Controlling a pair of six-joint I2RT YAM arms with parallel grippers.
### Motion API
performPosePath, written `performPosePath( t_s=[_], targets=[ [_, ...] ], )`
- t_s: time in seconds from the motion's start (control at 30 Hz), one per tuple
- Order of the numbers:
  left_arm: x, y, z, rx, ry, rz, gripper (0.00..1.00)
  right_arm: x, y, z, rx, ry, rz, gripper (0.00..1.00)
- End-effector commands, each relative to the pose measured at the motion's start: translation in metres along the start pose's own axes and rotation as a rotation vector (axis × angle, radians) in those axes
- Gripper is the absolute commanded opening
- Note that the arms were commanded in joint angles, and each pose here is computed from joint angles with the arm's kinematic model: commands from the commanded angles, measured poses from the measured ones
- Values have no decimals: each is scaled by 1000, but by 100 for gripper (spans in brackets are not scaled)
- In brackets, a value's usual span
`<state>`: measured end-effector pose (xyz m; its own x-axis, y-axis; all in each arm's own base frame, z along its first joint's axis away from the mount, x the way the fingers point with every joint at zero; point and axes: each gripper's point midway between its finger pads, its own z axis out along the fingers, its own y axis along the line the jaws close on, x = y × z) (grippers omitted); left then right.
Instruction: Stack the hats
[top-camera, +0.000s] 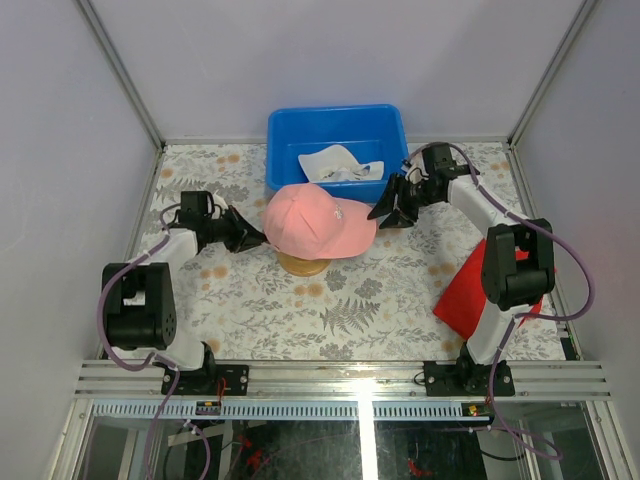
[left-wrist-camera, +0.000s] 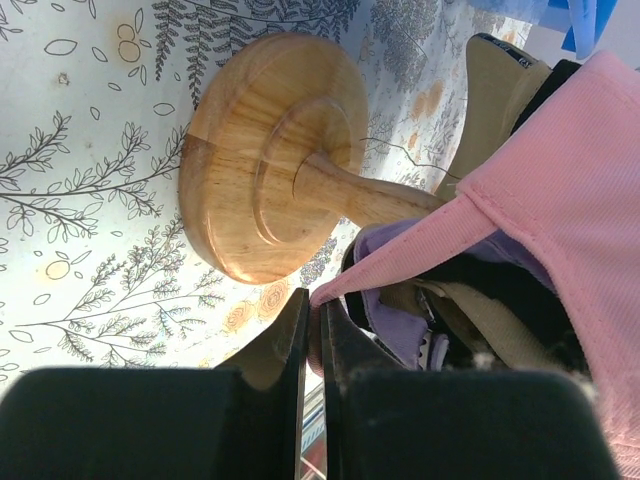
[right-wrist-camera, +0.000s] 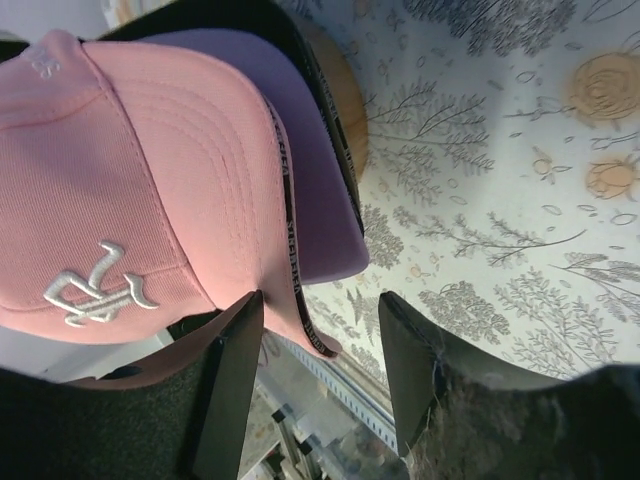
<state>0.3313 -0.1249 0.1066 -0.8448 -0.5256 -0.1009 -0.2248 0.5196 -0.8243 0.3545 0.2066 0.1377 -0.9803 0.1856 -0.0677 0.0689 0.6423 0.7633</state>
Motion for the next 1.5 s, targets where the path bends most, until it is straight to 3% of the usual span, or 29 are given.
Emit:
performPosePath(
  t_s=[0.0,0.17,0.37,0.73,1.23,1.47],
  targets=[
    [-7,5,-8,-53,-40,-13,0,-18,7,-20,70,-73,-56,57],
    [-10,-8,-12,-15,-61,-24,9,-27,17,-32,91,-109,-94,58],
    [-14,-41,-22,167,-90,-37,21,-30,23,-34,76,-115,-99,59],
    [-21,-44,-31,185,-119,-55,45,-40,36,-38,52,-134,-111,59],
    [-36,-83,-60,316,-173,-81,50,-52,52,-40,37,-156,-139,60],
    [-51,-102,-77,313,-254,-50,54,-86,72,-38,49,-198,-201,60]
  ],
)
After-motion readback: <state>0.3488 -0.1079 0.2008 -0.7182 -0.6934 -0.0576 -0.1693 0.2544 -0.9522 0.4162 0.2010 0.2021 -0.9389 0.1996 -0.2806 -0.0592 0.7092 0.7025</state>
